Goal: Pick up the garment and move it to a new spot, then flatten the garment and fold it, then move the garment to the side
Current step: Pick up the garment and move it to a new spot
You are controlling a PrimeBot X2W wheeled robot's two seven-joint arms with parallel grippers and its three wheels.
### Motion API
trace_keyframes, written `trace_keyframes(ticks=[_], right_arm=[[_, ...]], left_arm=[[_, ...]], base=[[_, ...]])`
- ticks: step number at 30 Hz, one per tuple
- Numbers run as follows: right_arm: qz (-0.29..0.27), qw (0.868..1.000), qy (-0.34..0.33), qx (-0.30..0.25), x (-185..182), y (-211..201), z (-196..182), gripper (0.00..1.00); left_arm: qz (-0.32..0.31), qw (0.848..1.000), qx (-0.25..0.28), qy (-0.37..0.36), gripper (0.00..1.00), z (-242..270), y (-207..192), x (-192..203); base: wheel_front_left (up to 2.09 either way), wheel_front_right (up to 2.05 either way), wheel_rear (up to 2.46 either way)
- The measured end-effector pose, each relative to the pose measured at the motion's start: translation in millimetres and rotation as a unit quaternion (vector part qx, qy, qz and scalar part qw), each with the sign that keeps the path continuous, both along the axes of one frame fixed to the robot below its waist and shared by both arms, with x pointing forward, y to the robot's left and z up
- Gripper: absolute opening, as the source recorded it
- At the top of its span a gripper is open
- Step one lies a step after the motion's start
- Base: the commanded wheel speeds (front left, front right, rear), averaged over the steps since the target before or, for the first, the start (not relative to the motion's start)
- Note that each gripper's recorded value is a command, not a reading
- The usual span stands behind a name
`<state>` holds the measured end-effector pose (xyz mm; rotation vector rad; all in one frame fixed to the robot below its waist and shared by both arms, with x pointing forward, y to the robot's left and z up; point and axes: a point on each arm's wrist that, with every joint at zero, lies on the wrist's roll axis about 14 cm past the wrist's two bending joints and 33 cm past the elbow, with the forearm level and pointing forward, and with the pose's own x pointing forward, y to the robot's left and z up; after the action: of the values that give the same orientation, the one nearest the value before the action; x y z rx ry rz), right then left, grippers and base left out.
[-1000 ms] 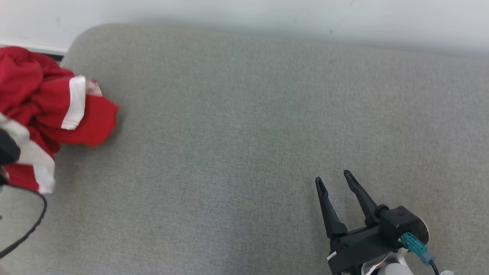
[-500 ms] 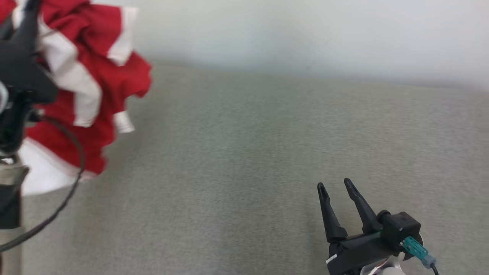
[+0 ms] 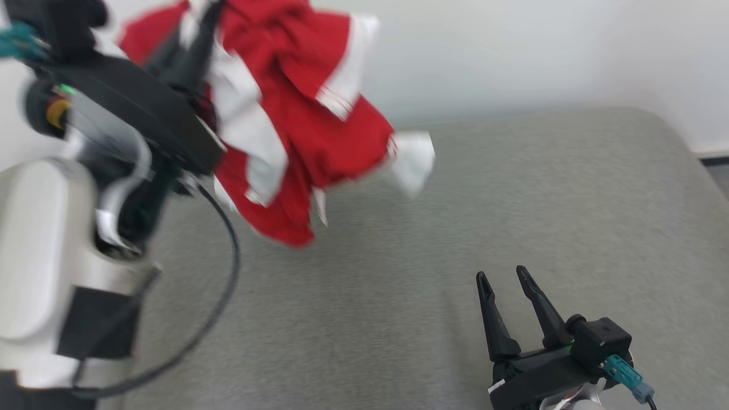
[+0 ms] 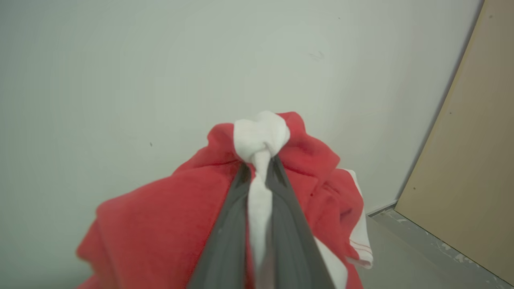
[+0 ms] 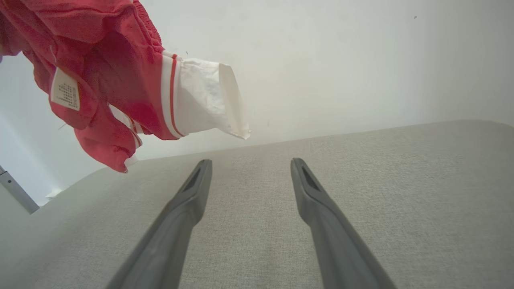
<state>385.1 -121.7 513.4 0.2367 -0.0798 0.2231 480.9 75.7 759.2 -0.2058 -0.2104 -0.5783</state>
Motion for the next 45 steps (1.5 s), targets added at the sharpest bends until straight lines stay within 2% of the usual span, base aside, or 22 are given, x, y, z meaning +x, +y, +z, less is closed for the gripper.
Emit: trace_keyframes(ticks=[4, 10, 17, 18, 19, 20, 21, 26, 32, 36, 45], right_arm=[[-0.035, 0.999, 0.0, -0.002, -10, -24, 0, 1.0], [-0.08, 0.997, 0.007, -0.004, -22, -53, -3, 1.0], [-0.107, 0.994, 0.022, -0.007, -30, -70, -13, 1.0], [-0.109, 0.994, 0.025, -0.008, -31, -71, -15, 1.0], [-0.11, 0.994, 0.028, -0.008, -31, -72, -16, 1.0], [-0.111, 0.993, 0.03, -0.009, -31, -72, -18, 1.0], [-0.111, 0.993, 0.032, -0.01, -31, -72, -19, 1.0], [-0.1, 0.994, 0.035, -0.014, -29, -65, -22, 1.0], [-0.088, 0.995, 0.038, -0.013, -31, -57, -25, 1.0], [-0.082, 0.996, 0.038, -0.009, -33, -53, -26, 1.0], [-0.059, 0.997, 0.047, -0.015, -38, -40, -31, 1.0]], left_arm=[[-0.058, 0.998, -0.001, 0.028, 0.0, -33, -51, -1], [-0.102, 0.99, 0.017, 0.091, 0.0, -110, -112, 0], [-0.114, 0.977, 0.048, 0.173, 0.0, -210, -144, -9], [-0.112, 0.976, 0.05, 0.182, 0.08, -222, -145, -10], [-0.111, 0.974, 0.052, 0.19, 0.51, -231, -146, -12], [-0.111, 0.972, 0.057, 0.201, 0.51, -241, -146, -14], [-0.111, 0.97, 0.06, 0.206, 1.0, -248, -147, -17], [-0.098, 0.975, 0.045, 0.192, 1.0, -248, -140, -22], [-0.064, 0.987, 0.01, 0.146, 1.0, -230, -112, -31], [-0.019, 0.993, -0.001, 0.12, 1.0, -224, -76, -39], [0.102, 0.988, -0.018, 0.116, 1.0, -238, 15, -78]], base=[[0.0, 0.0, 0.0], [0.0, 0.0, 0.0], [0.0, 0.0, 0.0], [0.0, 0.0, 0.0], [0.0, 0.0, 0.0], [0.0, 0.0, 0.0], [0.0, 0.0, 0.0], [0.0, 0.0, 0.0], [0.0, 0.0, 0.0], [0.0, 0.0, 0.0], [0.0, 0.0, 0.0]])
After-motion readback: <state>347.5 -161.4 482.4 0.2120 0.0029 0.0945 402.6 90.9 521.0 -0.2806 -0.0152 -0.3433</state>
